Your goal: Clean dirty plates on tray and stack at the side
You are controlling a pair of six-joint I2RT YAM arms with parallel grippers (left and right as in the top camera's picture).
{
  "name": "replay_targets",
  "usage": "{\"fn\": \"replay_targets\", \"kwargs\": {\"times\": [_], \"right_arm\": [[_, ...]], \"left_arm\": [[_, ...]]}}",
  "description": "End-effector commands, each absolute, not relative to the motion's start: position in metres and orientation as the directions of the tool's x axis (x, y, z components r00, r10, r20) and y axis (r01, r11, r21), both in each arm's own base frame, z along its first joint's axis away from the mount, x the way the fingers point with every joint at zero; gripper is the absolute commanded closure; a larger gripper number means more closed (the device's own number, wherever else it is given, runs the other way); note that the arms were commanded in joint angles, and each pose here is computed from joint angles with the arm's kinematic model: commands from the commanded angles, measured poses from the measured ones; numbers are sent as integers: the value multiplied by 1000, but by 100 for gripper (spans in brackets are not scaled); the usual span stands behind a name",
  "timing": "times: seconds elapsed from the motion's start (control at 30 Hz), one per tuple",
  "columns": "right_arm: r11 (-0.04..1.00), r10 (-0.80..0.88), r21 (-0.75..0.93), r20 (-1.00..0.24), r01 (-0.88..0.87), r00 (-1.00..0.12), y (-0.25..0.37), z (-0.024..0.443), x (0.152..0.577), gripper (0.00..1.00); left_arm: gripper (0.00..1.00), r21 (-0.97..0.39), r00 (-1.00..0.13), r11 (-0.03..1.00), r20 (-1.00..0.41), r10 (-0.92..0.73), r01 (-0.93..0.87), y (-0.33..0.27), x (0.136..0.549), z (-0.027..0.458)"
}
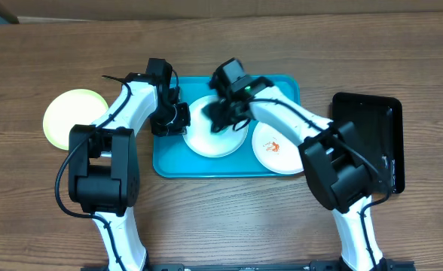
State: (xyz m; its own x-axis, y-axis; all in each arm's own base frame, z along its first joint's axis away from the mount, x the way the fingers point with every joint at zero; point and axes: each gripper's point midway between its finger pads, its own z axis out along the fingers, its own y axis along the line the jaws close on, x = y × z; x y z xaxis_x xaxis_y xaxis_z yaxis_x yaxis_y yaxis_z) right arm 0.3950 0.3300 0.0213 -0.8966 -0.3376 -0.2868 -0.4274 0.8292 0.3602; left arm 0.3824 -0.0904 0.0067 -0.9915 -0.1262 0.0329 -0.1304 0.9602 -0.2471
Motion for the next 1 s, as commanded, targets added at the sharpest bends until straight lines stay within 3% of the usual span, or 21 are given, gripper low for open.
{"fn": "replay_targets", "kwargs": {"times": [0.0,0.17,0.27,0.4,0.7,0.97], "right_arm": [[731,-471,438,-230,-522,-852,362,22,348,96],[766,-496,412,-108,-493,-862,347,14,322,96],[820,-464,337,-83,-463,-882,323,16,330,96],[883,-361,261,-153,-390,-920,293,50,364,96],[928,-155,254,-399,-272,-904,220,164,426,96],[960,75,277,-400,-42,-914,125,209,427,96]], "left_arm": [[96,-197,-992,972,45,-120,-127,-83,377,-2],[96,-198,-990,970,42,-134,-140,-82,379,-2],[96,-198,-989,969,39,-142,-147,-82,380,-1],[96,-199,-988,968,36,-147,-151,-79,383,1],[96,-156,-988,976,2,-155,-154,-70,396,20],[96,-83,-985,985,-65,-158,-153,-57,416,57]]}}
